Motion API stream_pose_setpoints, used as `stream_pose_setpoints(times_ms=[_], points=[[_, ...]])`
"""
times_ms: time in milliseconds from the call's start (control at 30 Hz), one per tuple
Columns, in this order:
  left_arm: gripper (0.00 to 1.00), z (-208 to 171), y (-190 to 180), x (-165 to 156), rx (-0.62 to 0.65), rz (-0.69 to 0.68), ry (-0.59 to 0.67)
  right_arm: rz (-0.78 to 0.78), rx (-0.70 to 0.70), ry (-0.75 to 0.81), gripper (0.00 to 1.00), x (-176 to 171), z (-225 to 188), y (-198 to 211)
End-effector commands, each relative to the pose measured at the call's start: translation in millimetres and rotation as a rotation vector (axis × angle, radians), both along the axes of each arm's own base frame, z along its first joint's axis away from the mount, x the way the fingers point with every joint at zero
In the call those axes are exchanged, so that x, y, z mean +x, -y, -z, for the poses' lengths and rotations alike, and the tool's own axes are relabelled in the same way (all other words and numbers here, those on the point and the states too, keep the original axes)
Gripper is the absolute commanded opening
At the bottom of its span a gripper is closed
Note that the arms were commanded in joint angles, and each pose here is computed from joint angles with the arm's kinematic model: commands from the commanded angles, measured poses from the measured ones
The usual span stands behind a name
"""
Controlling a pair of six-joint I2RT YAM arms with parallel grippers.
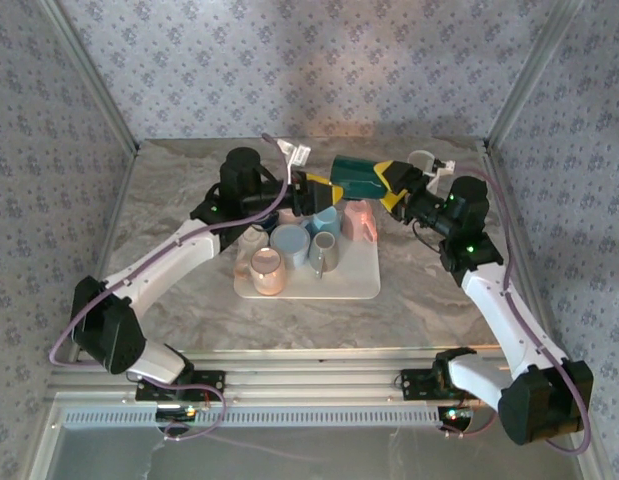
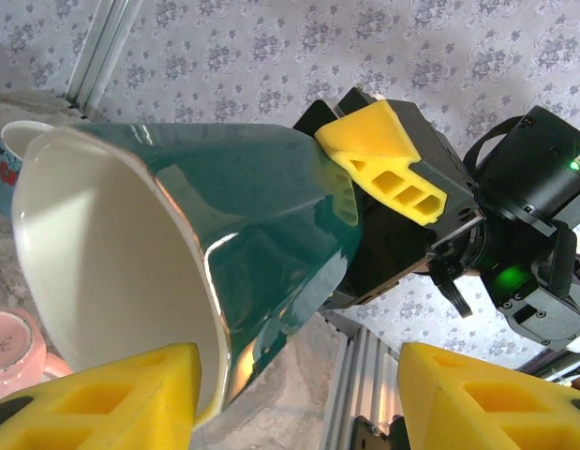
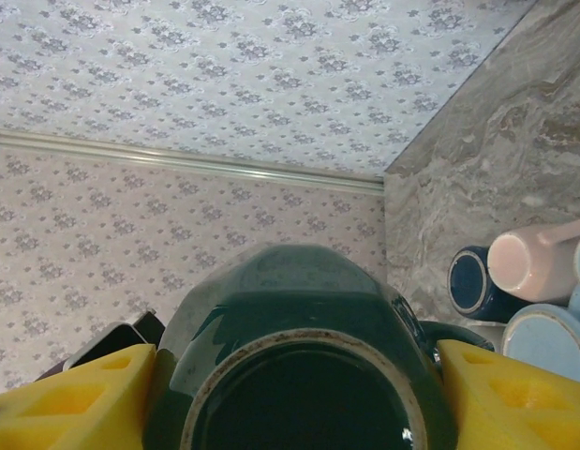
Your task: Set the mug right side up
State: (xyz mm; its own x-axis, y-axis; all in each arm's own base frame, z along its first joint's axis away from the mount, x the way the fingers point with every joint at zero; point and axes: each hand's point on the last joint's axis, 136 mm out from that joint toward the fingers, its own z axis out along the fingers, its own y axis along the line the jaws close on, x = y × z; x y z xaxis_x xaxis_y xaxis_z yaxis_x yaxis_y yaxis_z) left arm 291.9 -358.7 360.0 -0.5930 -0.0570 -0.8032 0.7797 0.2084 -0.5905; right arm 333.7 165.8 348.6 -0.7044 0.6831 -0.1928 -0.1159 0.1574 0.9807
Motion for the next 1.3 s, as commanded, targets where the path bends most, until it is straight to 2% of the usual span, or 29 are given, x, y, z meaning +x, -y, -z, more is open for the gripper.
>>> stream_pose_setpoints(times_ms=[0, 167, 333, 433, 500, 600, 733, 867, 967, 1100, 1267], points=[[0.56, -17.9, 7.3, -8.1, -0.019, 0.061, 0.073, -0.049, 0.061, 0.131, 0.63, -8.6, -37.0, -6.8], [0.47, -21.9, 12.3, -10.7, -0.031, 0.091, 0.099, -0.058, 0.067, 0.118, 0.62, -8.4, -33.8, -7.9], [0.45, -24.8, 16.8, -17.8, -0.045, 0.136, 0.15, -0.08, 0.092, 0.102, 0.62, -5.8, -28.8, -9.2], [0.39, -26.3, 21.2, -17.8, -0.047, 0.149, 0.171, -0.089, 0.103, 0.09, 0.62, -3.8, -24.7, -8.2], [0.29, -27.9, 24.0, -16.9, -0.044, 0.155, 0.174, -0.088, 0.106, 0.085, 0.62, -3.5, -22.7, -5.9], [0.0, -26.5, 29.7, -15.4, -0.03, 0.169, 0.178, -0.062, 0.103, 0.077, 0.71, -2.0, -18.6, 4.0], [0.0, -23.0, 39.4, -9.5, 0.016, 0.145, 0.19, 0.014, 0.064, 0.01, 0.91, 0.7, 3.0, 27.9], [0.0, -16.7, 53.9, -1.0, 0.117, 0.094, 0.233, 0.201, -0.114, -0.113, 1.0, -6.6, 46.7, 83.0], [0.0, 3.7, 75.2, 9.8, 0.253, 0.05, 0.253, 0.387, -0.292, -0.195, 1.0, -18.5, 73.6, 138.9], [0.0, 32.4, 113.1, 25.5, 0.37, 0.011, 0.247, 0.556, -0.469, -0.254, 1.0, -27.6, 87.8, 189.0], [0.0, 70.5, 166.2, 40.6, 0.47, 0.003, 0.259, 0.526, -0.604, -0.315, 0.95, -22.7, 107.6, 204.4]])
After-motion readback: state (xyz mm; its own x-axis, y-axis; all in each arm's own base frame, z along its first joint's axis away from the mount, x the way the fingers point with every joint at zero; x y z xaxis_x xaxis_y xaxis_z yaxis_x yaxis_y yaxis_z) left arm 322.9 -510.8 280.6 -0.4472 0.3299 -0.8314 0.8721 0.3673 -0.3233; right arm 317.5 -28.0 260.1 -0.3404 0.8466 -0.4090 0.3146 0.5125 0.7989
